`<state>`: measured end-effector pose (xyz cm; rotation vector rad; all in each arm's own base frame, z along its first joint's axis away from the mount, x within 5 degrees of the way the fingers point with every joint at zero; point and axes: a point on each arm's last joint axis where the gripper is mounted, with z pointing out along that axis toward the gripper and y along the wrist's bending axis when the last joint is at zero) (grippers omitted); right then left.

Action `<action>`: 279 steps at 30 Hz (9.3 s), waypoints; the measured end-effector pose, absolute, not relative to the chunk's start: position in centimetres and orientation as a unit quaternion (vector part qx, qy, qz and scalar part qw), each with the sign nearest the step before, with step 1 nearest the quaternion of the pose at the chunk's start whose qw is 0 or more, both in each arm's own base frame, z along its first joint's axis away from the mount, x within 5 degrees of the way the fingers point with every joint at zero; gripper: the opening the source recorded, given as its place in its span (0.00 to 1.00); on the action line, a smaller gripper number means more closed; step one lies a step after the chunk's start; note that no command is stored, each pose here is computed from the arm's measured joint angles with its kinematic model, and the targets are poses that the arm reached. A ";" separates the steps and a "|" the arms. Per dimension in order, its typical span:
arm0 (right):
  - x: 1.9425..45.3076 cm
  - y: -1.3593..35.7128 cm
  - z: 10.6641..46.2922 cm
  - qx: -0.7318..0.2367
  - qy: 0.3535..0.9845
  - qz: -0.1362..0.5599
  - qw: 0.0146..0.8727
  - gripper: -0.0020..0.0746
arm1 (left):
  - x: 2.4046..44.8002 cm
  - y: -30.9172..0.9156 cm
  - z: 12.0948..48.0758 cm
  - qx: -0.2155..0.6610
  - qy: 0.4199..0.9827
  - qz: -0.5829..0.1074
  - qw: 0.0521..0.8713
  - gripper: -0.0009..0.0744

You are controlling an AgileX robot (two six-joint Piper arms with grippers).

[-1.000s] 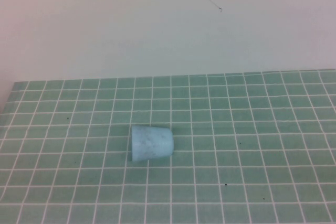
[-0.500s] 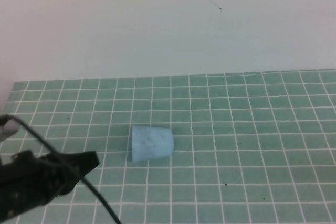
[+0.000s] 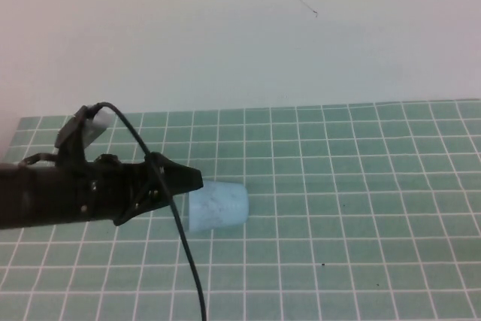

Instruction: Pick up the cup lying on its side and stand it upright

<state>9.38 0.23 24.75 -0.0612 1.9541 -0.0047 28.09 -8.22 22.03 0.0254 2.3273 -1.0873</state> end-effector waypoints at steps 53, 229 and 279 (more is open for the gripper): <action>8.4 3.0 29.7 -0.122 0.858 0.126 0.482 0.02 | 15.7 -19.7 32.3 0.744 0.544 0.016 0.386 0.01; 7.4 2.6 28.0 -0.211 0.768 0.056 0.602 0.05 | 8.1 -4.6 37.2 -0.006 0.737 -0.333 0.588 0.01; 7.4 2.6 27.8 -0.210 0.774 0.053 0.595 0.05 | 5.4 -0.2 17.4 -0.046 0.778 -0.056 0.624 0.01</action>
